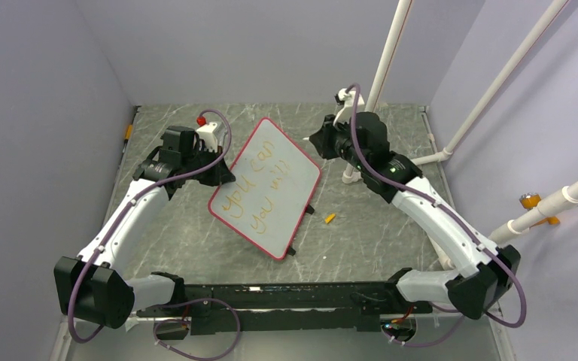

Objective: Write a sentence on the whiteboard
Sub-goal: Put down the whiteboard on the whiteboard stand.

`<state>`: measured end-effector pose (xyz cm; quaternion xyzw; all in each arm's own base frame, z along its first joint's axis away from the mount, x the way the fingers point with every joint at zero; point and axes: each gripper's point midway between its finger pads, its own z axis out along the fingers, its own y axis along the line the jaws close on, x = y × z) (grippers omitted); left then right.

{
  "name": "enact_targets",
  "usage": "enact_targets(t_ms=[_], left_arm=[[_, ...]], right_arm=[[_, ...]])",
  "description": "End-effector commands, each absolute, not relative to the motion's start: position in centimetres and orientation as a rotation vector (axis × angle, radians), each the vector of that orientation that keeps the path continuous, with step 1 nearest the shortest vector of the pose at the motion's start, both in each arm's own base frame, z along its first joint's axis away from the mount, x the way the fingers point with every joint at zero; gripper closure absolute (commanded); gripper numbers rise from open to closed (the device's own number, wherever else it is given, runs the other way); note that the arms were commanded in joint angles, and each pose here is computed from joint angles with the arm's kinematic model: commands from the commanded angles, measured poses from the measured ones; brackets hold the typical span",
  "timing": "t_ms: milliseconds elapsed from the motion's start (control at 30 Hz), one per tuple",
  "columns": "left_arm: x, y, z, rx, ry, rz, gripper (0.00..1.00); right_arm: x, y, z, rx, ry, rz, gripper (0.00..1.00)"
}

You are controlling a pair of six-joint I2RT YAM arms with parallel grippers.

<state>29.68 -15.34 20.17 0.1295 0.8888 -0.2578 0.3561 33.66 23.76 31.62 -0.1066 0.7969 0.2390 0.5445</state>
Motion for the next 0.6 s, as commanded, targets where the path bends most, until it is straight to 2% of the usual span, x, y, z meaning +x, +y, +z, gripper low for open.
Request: enact_targets(t_ms=[0,167,567], left_arm=[[30.9,-13.0,20.4,0.394,2.247,-0.452,1.00],[30.6,-12.9,20.1,0.387,2.266,-0.452,1.00],[30.1,-12.2,18.7,0.377,2.299,-0.414,0.90]], right_arm=[[32.0,22.7,32.2,-0.231,1.894,0.580,1.00],[30.8,22.0,32.3,-0.229,1.894,0.592,1.00],[29.1,21.5,31.6,-0.219,1.900,0.638,1.00]])
